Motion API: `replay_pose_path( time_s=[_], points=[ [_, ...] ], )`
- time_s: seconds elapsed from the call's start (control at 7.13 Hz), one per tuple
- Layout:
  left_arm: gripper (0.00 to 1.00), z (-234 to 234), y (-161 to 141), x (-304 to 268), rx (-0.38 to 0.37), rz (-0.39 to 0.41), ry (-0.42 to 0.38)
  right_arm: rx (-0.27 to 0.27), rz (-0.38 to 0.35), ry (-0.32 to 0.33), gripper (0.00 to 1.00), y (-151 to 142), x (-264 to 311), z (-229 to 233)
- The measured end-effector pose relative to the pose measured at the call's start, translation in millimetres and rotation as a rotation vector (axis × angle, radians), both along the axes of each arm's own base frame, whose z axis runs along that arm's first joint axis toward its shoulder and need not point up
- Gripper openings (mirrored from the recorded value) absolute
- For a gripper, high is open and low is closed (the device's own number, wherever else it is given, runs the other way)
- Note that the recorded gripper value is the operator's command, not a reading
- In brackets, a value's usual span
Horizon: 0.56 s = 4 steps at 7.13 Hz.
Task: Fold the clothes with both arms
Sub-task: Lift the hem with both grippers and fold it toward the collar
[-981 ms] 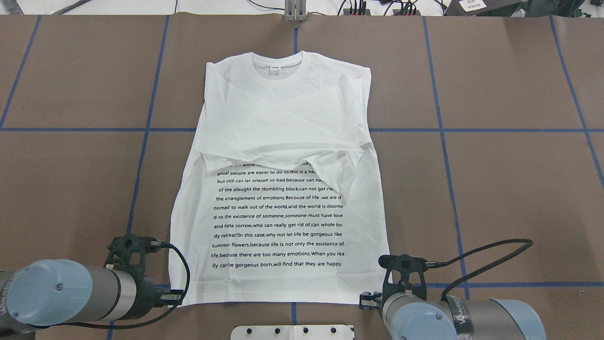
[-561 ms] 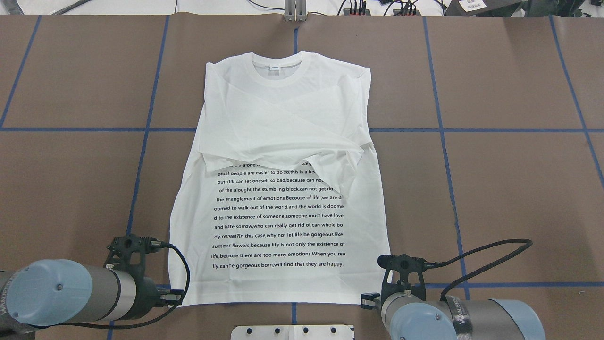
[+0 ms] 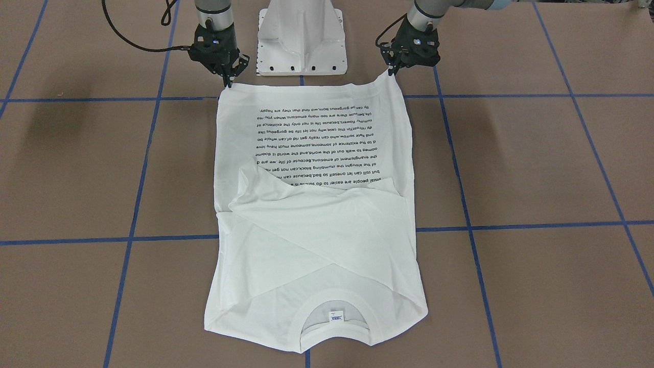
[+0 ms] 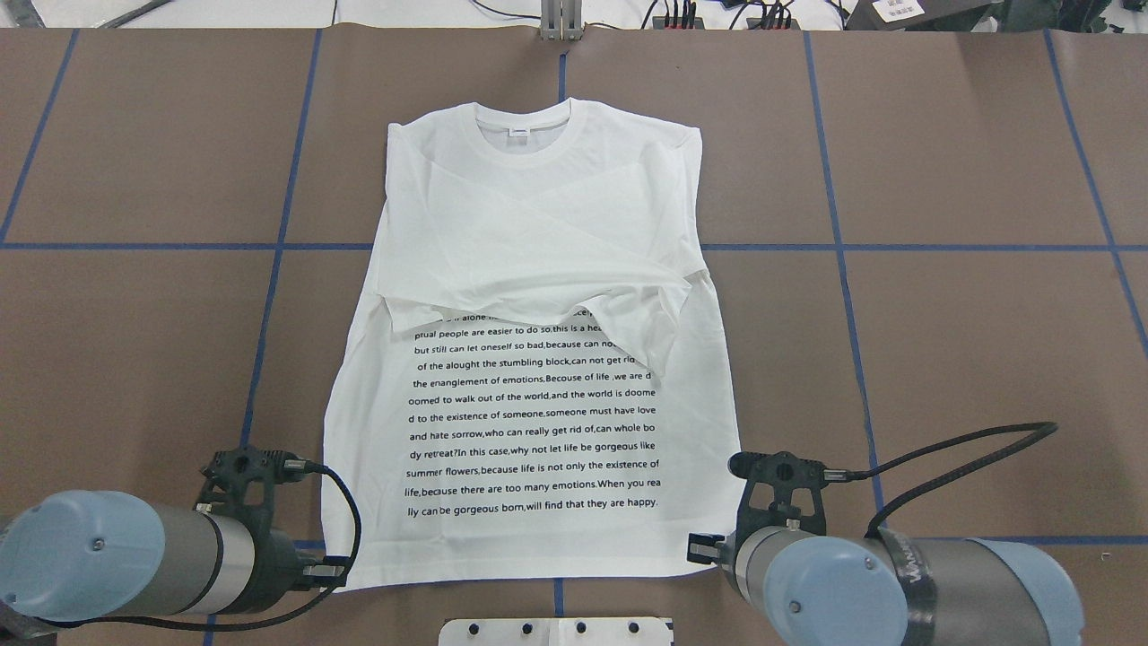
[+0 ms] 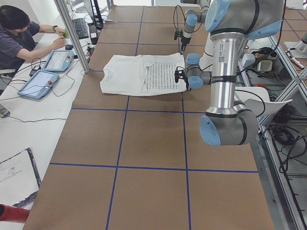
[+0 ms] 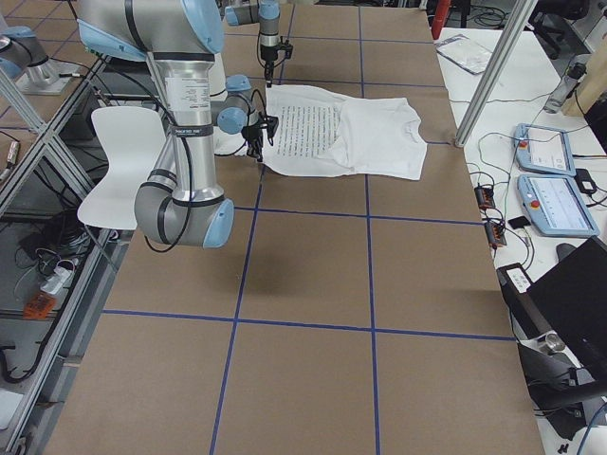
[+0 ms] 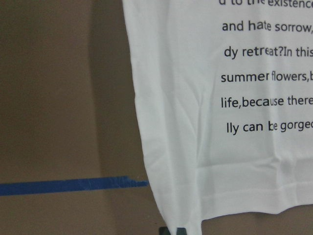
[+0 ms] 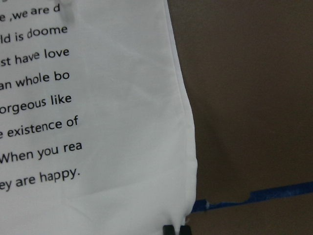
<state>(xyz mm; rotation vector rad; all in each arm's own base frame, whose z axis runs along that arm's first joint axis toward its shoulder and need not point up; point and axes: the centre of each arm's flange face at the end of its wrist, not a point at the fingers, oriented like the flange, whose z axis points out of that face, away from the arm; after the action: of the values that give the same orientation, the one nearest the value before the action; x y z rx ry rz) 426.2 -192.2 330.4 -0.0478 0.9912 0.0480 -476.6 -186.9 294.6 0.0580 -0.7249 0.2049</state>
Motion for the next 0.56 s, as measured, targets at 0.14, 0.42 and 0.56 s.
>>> replay_pose_path(
  time_s=[0.14,0.42,0.56],
  points=[
    [0.00,-21.3,3.7,-16.4,-0.018,0.030,0.015,-0.041,-0.007,0.015,0.00,-6.2,29.8,-21.0],
    [0.00,-75.2,9.4,-63.9,-0.055,0.072,0.035,-0.123,-0.029,0.013,0.00,-8.7,92.4,-81.5],
    [0.00,-104.0,1.2,-85.4,-0.080,0.072,0.045,-0.155,-0.034,-0.003,0.00,-10.8,115.2,-109.5]
  ],
)
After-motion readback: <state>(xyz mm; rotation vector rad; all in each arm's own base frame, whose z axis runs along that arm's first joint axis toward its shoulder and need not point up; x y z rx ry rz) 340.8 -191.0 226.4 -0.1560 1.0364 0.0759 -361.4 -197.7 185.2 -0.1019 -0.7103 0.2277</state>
